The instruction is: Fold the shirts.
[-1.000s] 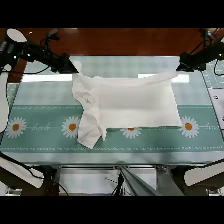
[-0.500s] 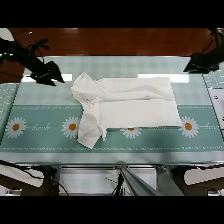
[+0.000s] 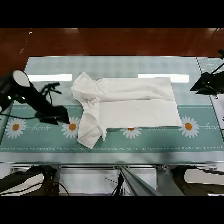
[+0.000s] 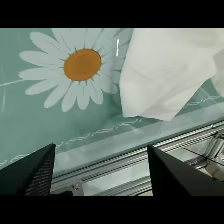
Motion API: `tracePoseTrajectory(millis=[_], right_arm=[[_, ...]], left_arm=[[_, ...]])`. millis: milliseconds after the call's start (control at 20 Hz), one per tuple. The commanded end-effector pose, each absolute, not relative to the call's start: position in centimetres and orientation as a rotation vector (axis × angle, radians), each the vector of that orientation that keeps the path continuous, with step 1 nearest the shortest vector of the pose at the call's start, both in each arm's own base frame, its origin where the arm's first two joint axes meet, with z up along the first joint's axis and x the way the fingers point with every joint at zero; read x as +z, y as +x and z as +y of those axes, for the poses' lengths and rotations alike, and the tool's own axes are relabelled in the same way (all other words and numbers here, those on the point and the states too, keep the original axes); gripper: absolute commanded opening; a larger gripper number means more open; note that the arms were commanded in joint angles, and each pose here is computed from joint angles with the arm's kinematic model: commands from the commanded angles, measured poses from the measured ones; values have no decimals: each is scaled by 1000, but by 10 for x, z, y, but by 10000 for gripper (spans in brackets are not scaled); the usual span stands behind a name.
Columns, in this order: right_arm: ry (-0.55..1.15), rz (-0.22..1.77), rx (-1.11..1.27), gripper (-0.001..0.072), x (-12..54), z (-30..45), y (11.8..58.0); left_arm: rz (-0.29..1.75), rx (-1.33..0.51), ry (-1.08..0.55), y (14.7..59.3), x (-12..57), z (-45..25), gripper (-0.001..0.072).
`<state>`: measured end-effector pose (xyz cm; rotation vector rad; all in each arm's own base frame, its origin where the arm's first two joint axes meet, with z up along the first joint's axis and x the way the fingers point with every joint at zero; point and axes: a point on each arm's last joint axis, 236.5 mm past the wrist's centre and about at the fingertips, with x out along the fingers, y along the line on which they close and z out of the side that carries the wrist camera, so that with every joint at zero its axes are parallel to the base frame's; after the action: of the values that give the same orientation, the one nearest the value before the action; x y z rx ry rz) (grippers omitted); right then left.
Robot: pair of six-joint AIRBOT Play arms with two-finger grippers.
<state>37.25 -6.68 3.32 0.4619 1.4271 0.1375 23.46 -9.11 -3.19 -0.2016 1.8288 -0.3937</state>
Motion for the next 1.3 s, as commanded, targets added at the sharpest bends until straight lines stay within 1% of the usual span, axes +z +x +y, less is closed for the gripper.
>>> tracePoseTrajectory(millis=[0, 200, 450, 700, 750, 800, 850, 950, 1150, 1250], right_arm=[[502, 1420, 179, 441, 19, -54, 369], [499, 1390, 180, 441, 19, -53, 377], [497, 1379, 175, 440, 19, -54, 379], [498, 1380, 175, 439, 19, -54, 379], [500, 1381, 177, 439, 19, -54, 379], [501, 1380, 178, 439, 19, -53, 379], [503, 1383, 181, 438, 19, -52, 378], [503, 1386, 182, 438, 19, -52, 378], [414, 1445, 103, 439, 6, -75, 364], [461, 1485, 102, 440, -8, -77, 349]], left_arm=[[1824, -440, -131, 205, -69, -117, 714], [1721, -496, -31, 220, -86, -150, 714], [1776, -562, 63, 200, -100, -172, 714], [1750, -562, 70, 203, -102, -177, 707], [1740, -518, 55, 209, -106, -175, 650], [1733, -471, 59, 214, -110, -170, 373], [1730, -440, 75, 217, -113, -164, 118], [1734, -426, 105, 218, -115, -157, 23], [1756, -430, 108, 212, -111, -156, 19], [1734, -436, 106, 213, -104, -156, 19]])
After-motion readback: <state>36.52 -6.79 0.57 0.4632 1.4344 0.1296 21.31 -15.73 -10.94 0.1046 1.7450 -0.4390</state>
